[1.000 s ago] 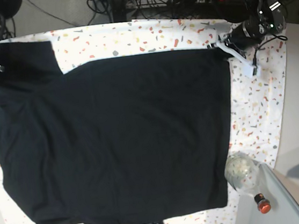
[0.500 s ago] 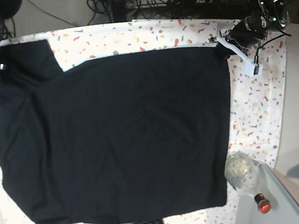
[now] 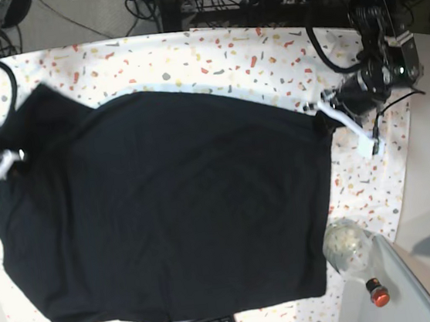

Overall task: Layout the t-shirt on the table in an organized manner, then fold the t-shirt properly
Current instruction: 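Pull the shirt edge with both grippers to square the body, then drag the shirt edge with both grippers toward the tablecloth center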

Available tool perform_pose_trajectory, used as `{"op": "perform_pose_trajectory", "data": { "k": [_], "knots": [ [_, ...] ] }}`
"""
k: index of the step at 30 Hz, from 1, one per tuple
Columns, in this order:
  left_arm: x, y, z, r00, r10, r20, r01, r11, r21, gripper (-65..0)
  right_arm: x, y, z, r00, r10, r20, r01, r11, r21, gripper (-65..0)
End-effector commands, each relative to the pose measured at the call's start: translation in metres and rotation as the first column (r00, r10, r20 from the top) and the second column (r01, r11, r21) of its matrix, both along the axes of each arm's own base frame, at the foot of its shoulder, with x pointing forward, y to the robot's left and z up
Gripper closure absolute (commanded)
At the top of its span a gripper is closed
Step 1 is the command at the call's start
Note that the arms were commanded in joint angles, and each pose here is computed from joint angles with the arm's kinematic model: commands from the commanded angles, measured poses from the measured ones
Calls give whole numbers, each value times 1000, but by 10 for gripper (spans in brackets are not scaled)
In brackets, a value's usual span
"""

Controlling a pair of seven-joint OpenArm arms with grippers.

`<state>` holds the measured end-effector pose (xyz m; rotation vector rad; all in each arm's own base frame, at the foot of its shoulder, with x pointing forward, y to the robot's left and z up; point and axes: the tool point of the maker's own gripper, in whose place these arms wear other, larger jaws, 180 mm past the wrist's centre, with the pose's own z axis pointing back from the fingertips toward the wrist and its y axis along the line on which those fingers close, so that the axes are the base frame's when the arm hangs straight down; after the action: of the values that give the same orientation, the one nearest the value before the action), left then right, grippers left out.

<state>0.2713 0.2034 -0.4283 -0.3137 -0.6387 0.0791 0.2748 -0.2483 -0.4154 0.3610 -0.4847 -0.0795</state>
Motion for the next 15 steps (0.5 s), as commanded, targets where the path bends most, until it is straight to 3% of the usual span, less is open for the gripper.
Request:
{"op": "perform_pose_trajectory", "data": {
  "k": [1, 15],
  "knots": [
    [13, 8, 6, 999, 34, 24, -34, 999, 2, 0, 18, -9, 15, 998, -28, 48, 28, 1000, -7, 0],
    [87, 11, 4, 993, 114, 14, -112, 988, -104, 0, 100, -36, 20, 991, -111, 77, 107, 993, 49, 0]
  ]
}}
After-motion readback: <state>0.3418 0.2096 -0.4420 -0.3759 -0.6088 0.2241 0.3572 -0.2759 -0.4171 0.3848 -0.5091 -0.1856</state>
